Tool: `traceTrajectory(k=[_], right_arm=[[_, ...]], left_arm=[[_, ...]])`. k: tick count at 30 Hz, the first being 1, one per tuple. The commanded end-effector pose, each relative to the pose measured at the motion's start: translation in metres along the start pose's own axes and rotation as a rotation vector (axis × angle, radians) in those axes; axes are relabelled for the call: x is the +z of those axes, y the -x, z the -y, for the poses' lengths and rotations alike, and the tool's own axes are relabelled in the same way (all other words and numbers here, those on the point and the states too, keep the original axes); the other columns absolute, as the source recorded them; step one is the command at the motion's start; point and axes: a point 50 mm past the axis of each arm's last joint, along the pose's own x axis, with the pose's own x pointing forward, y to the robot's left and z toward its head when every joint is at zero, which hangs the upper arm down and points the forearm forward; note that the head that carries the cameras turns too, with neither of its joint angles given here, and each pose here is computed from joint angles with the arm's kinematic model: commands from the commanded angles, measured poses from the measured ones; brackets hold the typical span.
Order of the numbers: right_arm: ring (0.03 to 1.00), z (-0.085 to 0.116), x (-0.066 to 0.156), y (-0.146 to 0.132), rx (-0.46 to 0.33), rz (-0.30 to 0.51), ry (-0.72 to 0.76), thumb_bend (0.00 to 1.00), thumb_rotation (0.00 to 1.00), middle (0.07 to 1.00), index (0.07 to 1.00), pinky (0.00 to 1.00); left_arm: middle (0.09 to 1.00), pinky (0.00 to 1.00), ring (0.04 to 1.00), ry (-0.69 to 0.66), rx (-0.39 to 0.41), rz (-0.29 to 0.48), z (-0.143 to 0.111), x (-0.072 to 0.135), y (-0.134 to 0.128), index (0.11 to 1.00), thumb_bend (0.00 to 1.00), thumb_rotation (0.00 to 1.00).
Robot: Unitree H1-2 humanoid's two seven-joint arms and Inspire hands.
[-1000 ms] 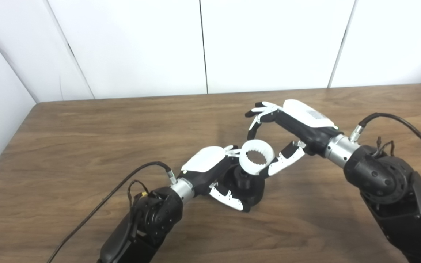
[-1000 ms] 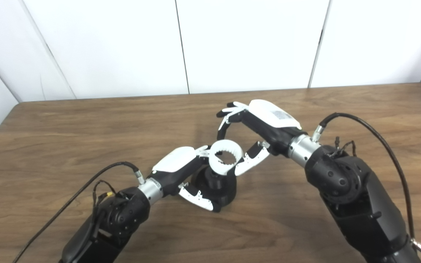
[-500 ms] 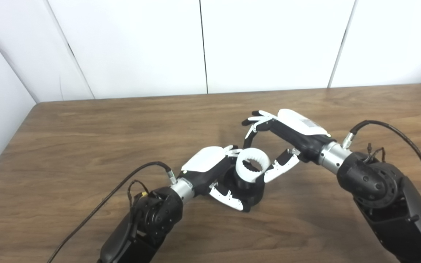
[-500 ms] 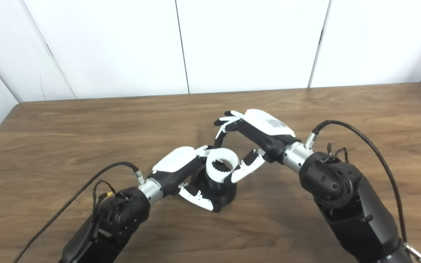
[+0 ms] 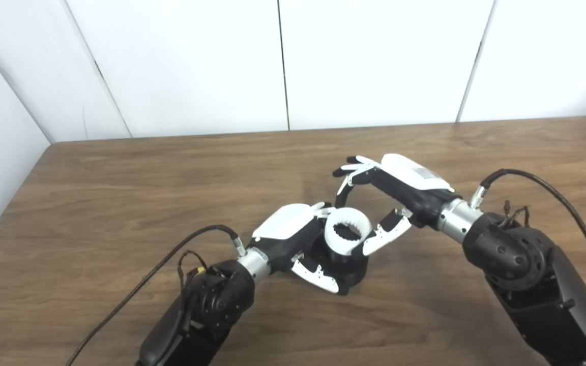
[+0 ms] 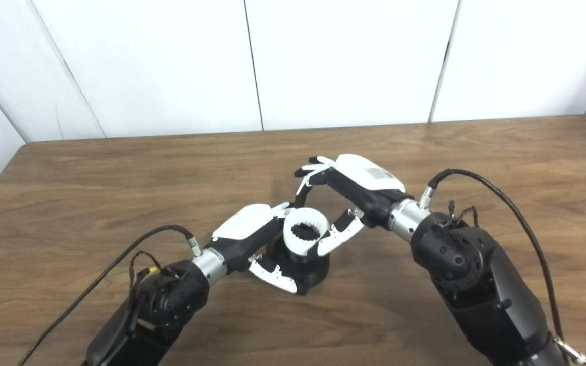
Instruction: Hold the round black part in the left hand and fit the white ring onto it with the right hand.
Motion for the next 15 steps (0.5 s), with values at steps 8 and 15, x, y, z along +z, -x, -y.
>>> traceTrajectory(k=[8, 15], right_arm=[[0.965, 0.0168, 0.0066, -0.0094, -0.057, 0.053, 0.038, 0.87, 0.22, 0.873, 0.579, 0.88], [0.969, 0.0134, 0.0047, -0.0100, -0.047, 0.051, 0.035, 0.87, 0.24, 0.875, 0.587, 0.89]], left_arm=[[0.938, 0.88, 0.984, 0.005, -0.061, -0.029, 0.0093, -0.0052, 0.0023, 0.707, 0.91, 0.33], [0.937, 0.89, 0.988, -0.005, -0.065, -0.029, 0.0079, -0.0049, 0.0015, 0.710, 0.90, 0.34]])
